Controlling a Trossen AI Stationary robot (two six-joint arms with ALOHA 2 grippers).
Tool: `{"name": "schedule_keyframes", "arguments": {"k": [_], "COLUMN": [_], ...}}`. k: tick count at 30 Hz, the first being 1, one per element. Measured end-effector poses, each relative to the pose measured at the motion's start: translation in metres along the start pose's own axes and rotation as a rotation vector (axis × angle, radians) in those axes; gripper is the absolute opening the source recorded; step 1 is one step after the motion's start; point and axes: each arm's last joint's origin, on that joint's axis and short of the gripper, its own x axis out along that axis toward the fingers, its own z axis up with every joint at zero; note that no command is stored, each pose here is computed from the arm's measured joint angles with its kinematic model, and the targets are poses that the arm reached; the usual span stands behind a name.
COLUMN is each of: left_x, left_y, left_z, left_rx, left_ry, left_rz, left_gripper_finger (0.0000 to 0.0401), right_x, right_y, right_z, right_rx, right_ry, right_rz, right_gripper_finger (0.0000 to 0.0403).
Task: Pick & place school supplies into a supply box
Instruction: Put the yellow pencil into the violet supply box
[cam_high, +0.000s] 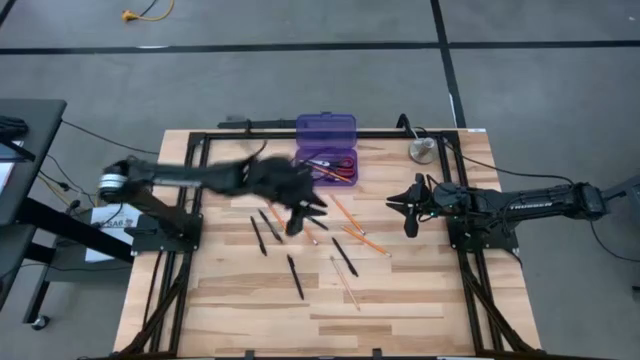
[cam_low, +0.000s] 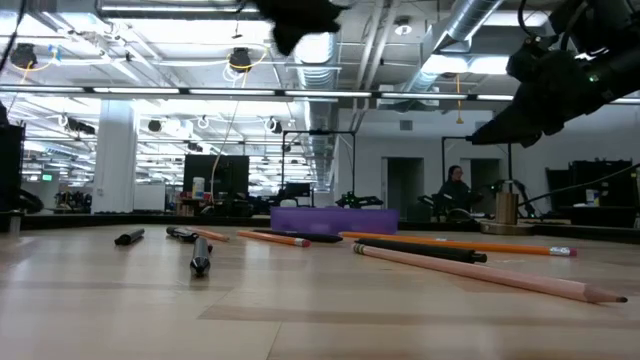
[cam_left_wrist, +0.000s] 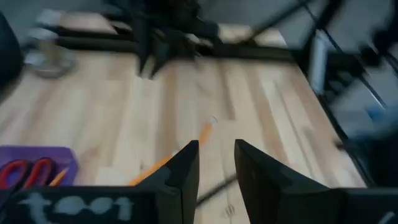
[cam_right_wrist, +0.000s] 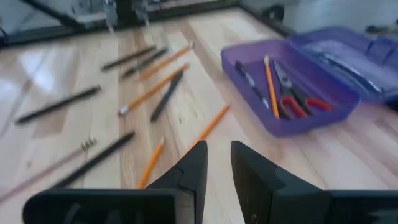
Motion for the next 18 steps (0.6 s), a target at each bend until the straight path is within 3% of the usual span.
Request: {"name": "schedule_keyframes", "arguments": {"k": [4,8,12,18], "left_x": [-0.016,-0.032,-0.054,-0.085], "left_y": [-0.036,-0.053,-0.054,-0.052], "left_z": [-0.046,-0.081,-0.094,-0.102], "left_rx": [-0.030,-0.024,-0.025,-0.006], "left_ry": [-0.197,-0.258,-0.277,-0.313], "left_rz": [0.068,0.131,0.190,0.177], "left_gripper_finger": [0.0092,0.0092,0.0092,0.0092], "right_x": [0.000,0.006,0.016,0.027], "right_y": [0.001,0.003,0.009,0.038], "right_z": [0.005,0.010,0.007,0.006], "right_rx": [0.019,0.015,0.039,0.059], "right_ry": [0.062,0.103,0.188,0.259], "right_rz": [-0.010,-0.008,0.026,0.115], "right_gripper_finger": [0.0066,0.0066,0.0066,0.0072]}}
